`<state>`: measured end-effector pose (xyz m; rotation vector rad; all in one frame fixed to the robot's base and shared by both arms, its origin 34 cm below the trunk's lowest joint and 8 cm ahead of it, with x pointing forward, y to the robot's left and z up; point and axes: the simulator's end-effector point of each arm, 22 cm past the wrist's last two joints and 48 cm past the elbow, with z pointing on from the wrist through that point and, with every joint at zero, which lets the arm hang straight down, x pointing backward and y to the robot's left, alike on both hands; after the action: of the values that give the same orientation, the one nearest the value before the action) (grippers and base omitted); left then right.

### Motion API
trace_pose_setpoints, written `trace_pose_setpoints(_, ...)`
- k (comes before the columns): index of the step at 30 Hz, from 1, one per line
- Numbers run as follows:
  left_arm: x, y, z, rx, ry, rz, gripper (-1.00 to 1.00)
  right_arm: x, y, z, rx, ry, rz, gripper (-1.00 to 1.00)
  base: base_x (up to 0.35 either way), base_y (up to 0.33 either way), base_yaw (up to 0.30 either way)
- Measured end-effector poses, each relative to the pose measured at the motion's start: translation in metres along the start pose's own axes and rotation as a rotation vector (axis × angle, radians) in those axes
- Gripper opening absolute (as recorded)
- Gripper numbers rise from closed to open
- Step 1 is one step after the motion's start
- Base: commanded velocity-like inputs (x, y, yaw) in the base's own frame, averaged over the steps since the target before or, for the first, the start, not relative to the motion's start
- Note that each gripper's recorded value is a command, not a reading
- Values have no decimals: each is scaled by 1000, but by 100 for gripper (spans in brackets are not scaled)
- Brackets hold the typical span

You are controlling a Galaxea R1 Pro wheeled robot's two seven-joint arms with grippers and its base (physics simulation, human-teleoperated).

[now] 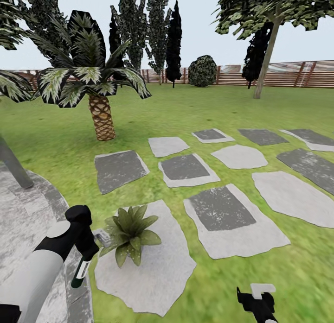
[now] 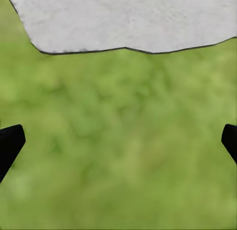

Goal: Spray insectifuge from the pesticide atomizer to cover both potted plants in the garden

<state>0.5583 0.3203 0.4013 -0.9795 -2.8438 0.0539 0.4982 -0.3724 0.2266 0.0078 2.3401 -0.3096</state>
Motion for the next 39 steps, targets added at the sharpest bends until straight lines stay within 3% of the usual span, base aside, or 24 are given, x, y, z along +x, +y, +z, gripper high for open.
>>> trace_pose_setpoints(9, -1, -5, 2, 6, 0, -9, -100, 0, -1, 0, -1, -1, -2, 100, 253, -72, 11)
trace_pose_setpoints(16, 1, 3, -1, -5, 1, -15, -100, -1, 0, 0, 0, -2, -1, 100, -148, -50, 30)
trace_pose_setpoints(25, 3, 4, -1, -9, 5, -16, -100, 0, 0, 0, 0, -2, 0, 100, 0, -1, 256)
trace_pose_setpoints(39, 1, -6, 5, 5, 7, -8, -100, -1, 0, 0, 1, -3, 0, 100, 260, 57, 96)
